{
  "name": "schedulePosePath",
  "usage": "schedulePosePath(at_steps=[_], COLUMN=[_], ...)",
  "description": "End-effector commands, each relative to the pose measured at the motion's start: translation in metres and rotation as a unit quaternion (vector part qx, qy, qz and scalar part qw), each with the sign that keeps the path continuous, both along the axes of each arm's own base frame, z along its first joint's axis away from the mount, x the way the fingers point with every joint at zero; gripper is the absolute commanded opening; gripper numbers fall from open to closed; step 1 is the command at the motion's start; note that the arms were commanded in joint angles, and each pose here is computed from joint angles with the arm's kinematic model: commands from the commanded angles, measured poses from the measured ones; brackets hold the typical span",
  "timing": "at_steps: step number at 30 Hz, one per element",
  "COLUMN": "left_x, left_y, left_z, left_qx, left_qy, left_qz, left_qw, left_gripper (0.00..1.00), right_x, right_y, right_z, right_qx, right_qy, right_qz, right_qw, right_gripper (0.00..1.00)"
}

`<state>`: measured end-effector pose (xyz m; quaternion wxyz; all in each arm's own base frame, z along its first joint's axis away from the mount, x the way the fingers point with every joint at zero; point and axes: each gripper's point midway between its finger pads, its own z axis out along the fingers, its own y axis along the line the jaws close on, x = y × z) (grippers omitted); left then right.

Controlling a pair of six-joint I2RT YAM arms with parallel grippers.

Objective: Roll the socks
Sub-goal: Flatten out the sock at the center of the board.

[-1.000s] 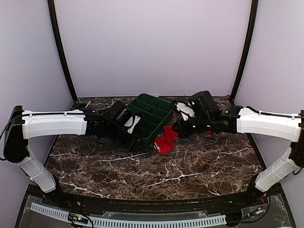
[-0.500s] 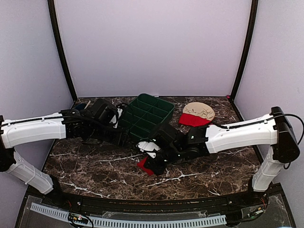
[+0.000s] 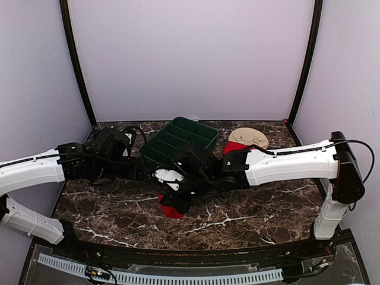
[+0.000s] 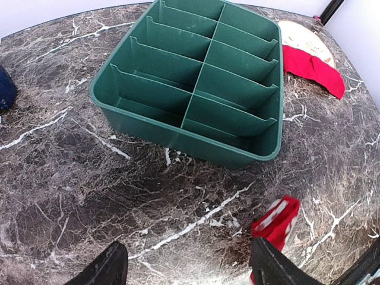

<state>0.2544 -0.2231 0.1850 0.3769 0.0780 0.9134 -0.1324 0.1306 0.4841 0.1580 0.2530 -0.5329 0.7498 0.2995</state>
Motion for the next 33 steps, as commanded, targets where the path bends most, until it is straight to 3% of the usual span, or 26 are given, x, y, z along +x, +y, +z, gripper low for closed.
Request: schedulePosePath(at_steps=[1,10,17,28,33], left_x=[0.004,0.006,0.007,0.014,0.015], left_y=[0.006,0.007,-0.002,-0.024,-0.027], left_z=[0.000,0.012,0.013,0.013,0.009], left_qx=[-0.011,-0.024,-0.032,-0.033,-0.026], left_qy=[-0.003,-0.022,-0.023,-0.021,-0.020], left_qz=[0.027,0.028,0.012,-0.025,-0.036], left_qw=[1.000,0.999,0.999,0.999,0.999], left_gripper=[0.73,0.73,0.73,0.73,0.73], right_x=[-0.006,0.018,0.033,0.051,0.051], right_y=[0.022,0.003,-0.036,-0.126,-0.123], right_z=[0.039,0.104,0.112,0.115,0.090], right_qx=[0.048,0.104,0.101,0.015,-0.041], right_qy=[-0.016,-0.072,-0.085,-0.111,-0.091], right_qz=[0.037,-0.035,-0.122,-0.253,-0.255], right_qw=[0.998,0.991,0.984,0.961,0.962], right_gripper=[0.00,0.00,0.00,0.00,0.00])
